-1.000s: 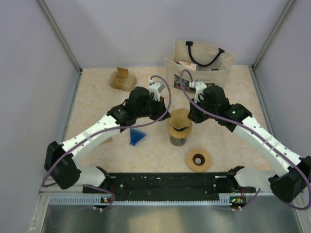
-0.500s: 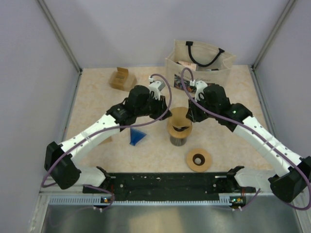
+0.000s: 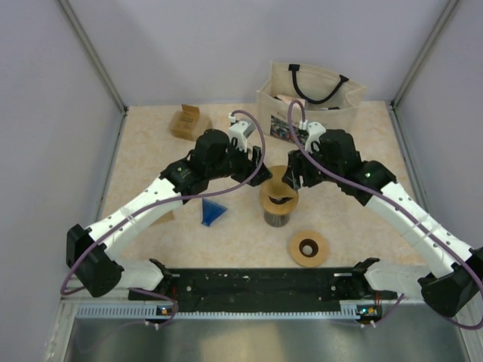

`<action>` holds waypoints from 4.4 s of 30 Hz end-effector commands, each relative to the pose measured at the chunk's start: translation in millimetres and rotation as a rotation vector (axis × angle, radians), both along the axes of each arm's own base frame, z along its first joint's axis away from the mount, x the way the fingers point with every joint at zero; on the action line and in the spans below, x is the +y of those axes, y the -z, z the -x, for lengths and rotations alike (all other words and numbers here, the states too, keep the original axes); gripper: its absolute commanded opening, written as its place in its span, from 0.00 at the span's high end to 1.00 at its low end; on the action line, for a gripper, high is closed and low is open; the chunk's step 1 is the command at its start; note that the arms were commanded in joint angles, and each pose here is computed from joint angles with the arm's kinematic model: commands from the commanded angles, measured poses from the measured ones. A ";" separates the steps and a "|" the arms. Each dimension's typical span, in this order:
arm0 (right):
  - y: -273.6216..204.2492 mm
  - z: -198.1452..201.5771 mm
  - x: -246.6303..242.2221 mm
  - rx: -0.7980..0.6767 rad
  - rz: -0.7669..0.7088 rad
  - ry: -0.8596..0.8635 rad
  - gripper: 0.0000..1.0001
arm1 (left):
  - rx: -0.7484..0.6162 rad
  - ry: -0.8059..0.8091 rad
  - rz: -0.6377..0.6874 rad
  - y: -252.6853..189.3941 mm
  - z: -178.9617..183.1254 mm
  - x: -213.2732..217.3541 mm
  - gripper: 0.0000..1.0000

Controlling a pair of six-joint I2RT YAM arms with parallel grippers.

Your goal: Place the coffee filter in the dripper

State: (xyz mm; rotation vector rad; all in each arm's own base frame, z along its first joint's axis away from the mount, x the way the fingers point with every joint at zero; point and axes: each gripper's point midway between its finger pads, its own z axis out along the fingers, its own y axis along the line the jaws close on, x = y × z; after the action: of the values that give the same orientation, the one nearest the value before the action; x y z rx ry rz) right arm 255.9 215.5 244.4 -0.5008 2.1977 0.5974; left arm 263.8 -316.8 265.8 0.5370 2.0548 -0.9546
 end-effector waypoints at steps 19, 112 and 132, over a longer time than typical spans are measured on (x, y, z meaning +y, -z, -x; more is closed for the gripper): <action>-10.2 -6.3 -5.7 -0.056 -0.041 0.056 0.78 | -0.020 -0.027 -0.018 -0.2 -12.4 -3.6 0.42; -72.1 -13.6 -16.2 -0.218 -0.170 0.157 0.07 | -0.106 -0.173 -0.013 -35.3 -18.3 29.3 0.01; -45.2 -26.8 -127.3 -0.343 -0.007 0.738 0.04 | 0.213 -0.942 -0.131 69.4 -48.7 192.1 0.01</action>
State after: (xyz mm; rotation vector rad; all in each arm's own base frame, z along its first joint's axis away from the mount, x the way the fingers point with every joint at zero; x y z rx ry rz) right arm 277.9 106.4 292.8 0.1059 1.8896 0.1859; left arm 296.1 -125.0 198.0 -0.3892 2.2272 -0.2534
